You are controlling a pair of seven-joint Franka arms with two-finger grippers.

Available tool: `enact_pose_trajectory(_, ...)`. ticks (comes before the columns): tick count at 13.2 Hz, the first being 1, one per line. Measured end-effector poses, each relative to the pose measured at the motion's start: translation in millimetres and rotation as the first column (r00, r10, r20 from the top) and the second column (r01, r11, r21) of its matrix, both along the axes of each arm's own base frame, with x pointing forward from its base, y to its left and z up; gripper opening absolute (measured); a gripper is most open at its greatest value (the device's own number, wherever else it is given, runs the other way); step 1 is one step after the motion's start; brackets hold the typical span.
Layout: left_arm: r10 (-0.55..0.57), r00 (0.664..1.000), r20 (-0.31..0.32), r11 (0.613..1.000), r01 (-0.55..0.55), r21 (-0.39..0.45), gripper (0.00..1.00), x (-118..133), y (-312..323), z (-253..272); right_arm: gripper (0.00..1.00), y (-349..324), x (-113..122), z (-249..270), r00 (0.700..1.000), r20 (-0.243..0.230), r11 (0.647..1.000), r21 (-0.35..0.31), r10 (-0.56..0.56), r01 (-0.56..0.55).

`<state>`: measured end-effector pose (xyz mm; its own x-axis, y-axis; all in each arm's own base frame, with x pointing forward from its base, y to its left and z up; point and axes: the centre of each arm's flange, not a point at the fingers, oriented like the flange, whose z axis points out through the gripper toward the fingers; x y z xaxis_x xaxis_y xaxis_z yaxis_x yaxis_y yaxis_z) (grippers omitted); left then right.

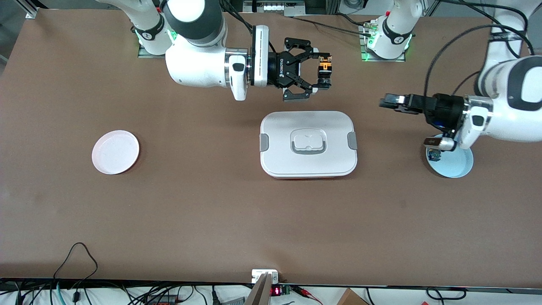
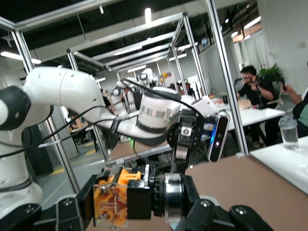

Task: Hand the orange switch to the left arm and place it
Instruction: 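Hold the switch with the right gripper while the left gripper reaches it, then grasp the orange switch with the left gripper beside the right gripper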

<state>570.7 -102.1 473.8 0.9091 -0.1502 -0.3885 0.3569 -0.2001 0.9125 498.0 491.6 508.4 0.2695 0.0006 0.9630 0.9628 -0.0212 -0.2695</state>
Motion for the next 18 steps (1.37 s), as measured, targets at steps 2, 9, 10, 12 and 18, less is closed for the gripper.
enact_pose_trajectory(2, 0.024, 1.000, 0.006, 0.999, -0.024, 0.023, 1.00, -11.7, -38.3, 28.2, 0.72, 1.4, 0.6, -4.0, 1.000, 0.016, 1.000, 0.022, -0.004, 0.004)
enact_pose_trajectory(9, 0.058, 0.998, 0.036, 0.996, -0.060, 0.073, 1.00, -38.8, -66.0, 85.2, 0.72, -0.5, 3.9, -6.9, 0.999, 0.036, 1.000, 0.028, -0.011, 0.010)
enact_pose_trajectory(10, 0.066, 0.997, 0.042, 0.995, -0.069, 0.078, 1.00, -39.9, -80.6, 82.9, 0.72, -0.7, 4.0, -6.9, 0.999, 0.037, 1.000, 0.028, -0.011, 0.010)
enact_pose_trajectory(12, 0.082, 0.996, 0.047, 0.994, -0.085, 0.066, 1.00, -43.1, -106.6, 81.2, 0.72, -0.6, 4.0, -7.0, 0.999, 0.040, 1.000, 0.028, -0.011, 0.010)
enact_pose_trajectory(18, 0.086, 0.994, 0.068, 0.994, -0.090, 0.059, 1.00, -44.0, -113.7, 79.3, 0.72, -1.3, 5.1, -8.6, 0.999, 0.039, 1.000, 0.023, -0.018, 0.017)
